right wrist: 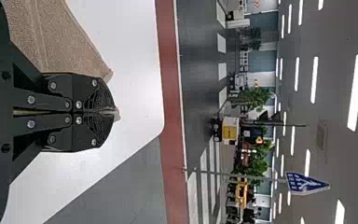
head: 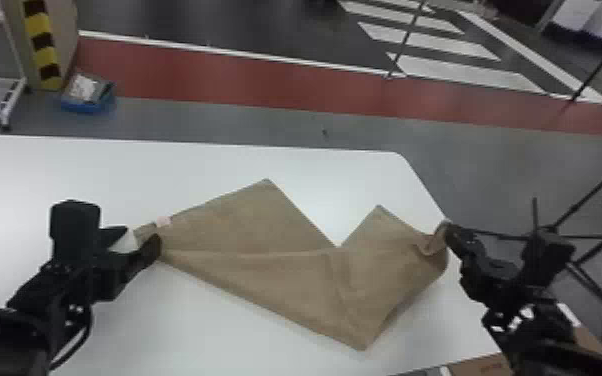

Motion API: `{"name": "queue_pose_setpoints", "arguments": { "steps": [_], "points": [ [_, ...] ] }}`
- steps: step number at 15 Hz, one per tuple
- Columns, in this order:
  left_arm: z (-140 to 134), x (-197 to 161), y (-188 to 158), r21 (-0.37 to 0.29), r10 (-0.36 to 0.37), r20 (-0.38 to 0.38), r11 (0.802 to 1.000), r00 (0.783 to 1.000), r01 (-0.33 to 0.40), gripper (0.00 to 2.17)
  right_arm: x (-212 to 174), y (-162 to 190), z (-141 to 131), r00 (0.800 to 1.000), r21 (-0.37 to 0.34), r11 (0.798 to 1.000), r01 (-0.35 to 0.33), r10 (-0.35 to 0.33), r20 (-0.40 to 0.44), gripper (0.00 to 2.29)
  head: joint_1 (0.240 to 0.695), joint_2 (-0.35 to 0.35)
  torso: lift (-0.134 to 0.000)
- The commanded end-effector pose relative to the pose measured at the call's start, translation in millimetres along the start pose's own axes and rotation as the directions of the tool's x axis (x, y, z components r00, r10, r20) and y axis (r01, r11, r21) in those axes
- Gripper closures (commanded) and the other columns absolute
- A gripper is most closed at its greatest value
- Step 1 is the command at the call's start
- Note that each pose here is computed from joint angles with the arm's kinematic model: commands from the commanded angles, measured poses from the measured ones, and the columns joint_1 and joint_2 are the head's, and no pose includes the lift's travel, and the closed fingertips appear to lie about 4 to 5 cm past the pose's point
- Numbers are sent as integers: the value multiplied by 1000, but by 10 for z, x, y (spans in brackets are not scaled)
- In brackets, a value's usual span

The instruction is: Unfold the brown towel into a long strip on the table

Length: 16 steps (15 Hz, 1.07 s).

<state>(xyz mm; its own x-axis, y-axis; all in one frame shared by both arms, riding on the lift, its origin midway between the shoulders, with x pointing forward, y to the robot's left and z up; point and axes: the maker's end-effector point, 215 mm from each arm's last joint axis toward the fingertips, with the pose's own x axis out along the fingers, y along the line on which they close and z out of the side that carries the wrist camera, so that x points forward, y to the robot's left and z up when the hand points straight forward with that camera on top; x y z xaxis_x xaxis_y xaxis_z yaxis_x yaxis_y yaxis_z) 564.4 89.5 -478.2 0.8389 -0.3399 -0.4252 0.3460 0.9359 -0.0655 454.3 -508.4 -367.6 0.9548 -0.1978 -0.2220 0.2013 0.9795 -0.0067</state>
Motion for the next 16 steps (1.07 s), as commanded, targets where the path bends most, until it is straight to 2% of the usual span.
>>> {"name": "queue_pose_setpoints", "arguments": {
  "steps": [1, 5, 6, 9, 12, 14, 16],
  "points": [
    [-19, 11, -1, -2, -1, -2, 1000, 1000, 1, 667, -1, -4, 1, 1000, 0, 1000, 1, -1, 0, 1652, 695, -350, -117],
    [-21, 37, -1, 8, -3, -3, 1000, 1000, 3, 667, -6, -35, 10, 1000, -2, 1000, 5, -5, 3, 1652, 695, -350, -117],
    [9, 36, 12, 7, 1, 7, 1000, 1000, -1, 772, -4, -28, 18, 1000, -4, 1000, 4, -4, 7, 1652, 695, -350, -117],
    [19, -7, 148, -15, 48, 20, 999, 999, -48, 1679, 4, -26, 43, 1000, -8, 1000, 3, -3, 13, 1652, 695, -350, -117],
    [304, -311, 303, -49, 87, 103, 995, 991, -82, 1747, 10, -7, 113, 1000, -17, 1000, -1, 1, 24, 1652, 695, -350, -117],
    [641, -665, 377, -68, 126, 182, 991, 975, -116, 1744, 17, 7, 231, 999, -45, 999, -6, 7, 32, 1649, 695, -350, -117],
    [1072, -1117, 515, -89, 177, 269, 983, 947, -159, 1744, 17, 37, 442, 998, -74, 997, -17, 21, 52, 1649, 695, -350, -117]
  ]
}}
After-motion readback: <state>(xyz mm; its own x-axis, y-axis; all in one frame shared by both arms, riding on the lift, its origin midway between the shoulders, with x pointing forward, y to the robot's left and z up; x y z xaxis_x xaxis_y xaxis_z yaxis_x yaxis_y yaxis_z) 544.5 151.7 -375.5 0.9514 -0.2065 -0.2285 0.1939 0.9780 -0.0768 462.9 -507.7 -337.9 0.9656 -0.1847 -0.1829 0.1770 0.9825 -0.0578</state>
